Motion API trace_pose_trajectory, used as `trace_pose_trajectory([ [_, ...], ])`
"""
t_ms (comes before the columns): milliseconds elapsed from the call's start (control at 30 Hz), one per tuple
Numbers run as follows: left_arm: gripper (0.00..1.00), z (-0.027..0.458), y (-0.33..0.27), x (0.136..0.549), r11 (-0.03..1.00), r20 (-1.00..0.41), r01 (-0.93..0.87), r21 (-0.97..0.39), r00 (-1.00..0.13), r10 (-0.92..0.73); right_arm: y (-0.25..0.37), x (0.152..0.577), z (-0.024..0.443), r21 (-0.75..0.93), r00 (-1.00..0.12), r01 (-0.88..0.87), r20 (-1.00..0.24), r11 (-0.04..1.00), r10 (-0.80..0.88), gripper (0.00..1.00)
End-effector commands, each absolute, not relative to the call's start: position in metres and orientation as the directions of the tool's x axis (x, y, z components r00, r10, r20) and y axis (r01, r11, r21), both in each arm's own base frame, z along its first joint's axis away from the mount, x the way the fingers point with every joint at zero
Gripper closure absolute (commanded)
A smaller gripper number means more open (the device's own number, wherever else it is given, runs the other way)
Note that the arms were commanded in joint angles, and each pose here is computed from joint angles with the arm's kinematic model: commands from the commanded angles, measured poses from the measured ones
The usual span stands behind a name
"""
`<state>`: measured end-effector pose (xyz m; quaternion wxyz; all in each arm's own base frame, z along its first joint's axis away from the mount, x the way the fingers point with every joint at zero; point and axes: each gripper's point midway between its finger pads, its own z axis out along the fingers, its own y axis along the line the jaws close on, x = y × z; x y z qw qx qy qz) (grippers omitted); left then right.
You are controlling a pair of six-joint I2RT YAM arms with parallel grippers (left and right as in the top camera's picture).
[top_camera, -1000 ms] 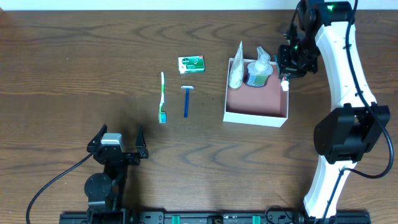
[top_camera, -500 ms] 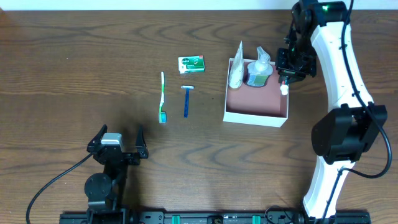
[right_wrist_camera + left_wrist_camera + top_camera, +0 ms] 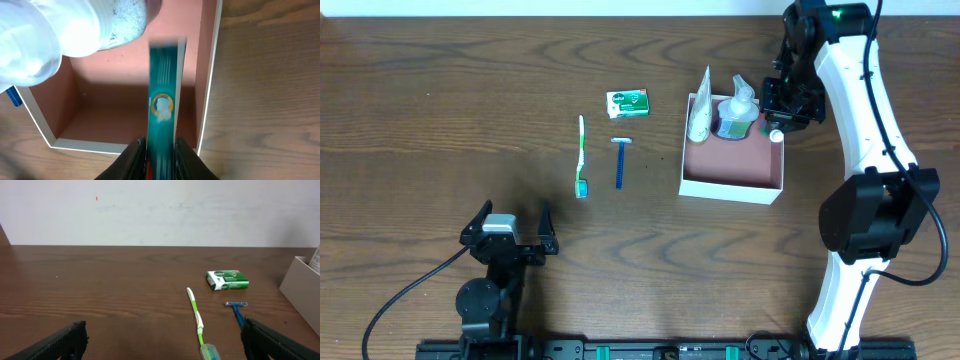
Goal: Pack container
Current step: 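Carry the toothpaste with the right gripper and release it into the box, then withdraw the right gripper to the right side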
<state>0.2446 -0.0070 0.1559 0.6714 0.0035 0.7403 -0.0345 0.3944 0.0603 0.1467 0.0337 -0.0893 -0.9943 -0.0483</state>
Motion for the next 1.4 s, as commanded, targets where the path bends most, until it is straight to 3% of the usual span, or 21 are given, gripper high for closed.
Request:
trace_pose_trajectory([
  [0,0.02,0.141,-0.008,0.244,0.997,-0.989,0.056,-0.051,-0.138,-0.043,0.061,0.393,0.147,0.071,-0.982,0.181,0.07,0.981,0.176,0.78],
  [633,0.02,0.141,-0.008,0.244,0.997,-0.989,0.056,-0.051,-0.138,-0.043,0.015,0.411,0.146,0.036,-0.969,0.247,0.003,0.968,0.247,0.75],
  [833,0.02,0.141,-0.008,0.244,0.997,-0.989,0.056,-0.051,-0.138,-0.043,0.017,0.405,0.147,0.066,-0.987,0.162,0.028,0.985,0.16,0.75],
  [1100,0.02,0.141,-0.008,0.244,0.997,-0.989,0.056,-0.051,-0.138,-0.043,-0.026,0.438,0.151,0.09,-0.944,0.304,-0.106,0.948,0.313,0.73],
  [1133,0.02,0.141,-0.008,0.244,0.997,-0.989,0.056,-0.051,-0.138,-0.043,-0.039,0.444,0.152,0.098,-0.928,0.34,-0.129,0.935,0.35,0.69],
  [1200,0.02,0.141,-0.008,0.244,0.997,-0.989,0.056,-0.051,-0.138,-0.043,-0.063,0.451,0.154,0.109,-0.9,0.388,-0.17,0.915,0.402,0.22],
  [1300,0.02,0.141,-0.008,0.244,0.997,-0.989,0.056,-0.051,-0.138,-0.043,-0.1,0.459,0.156,0.116,-0.856,0.449,-0.228,0.886,0.464,0.04],
  [1367,0.02,0.141,-0.008,0.244,0.997,-0.989,0.056,-0.051,-0.138,-0.043,-0.121,0.458,0.157,0.118,-0.832,0.485,-0.242,0.866,0.499,0.01],
])
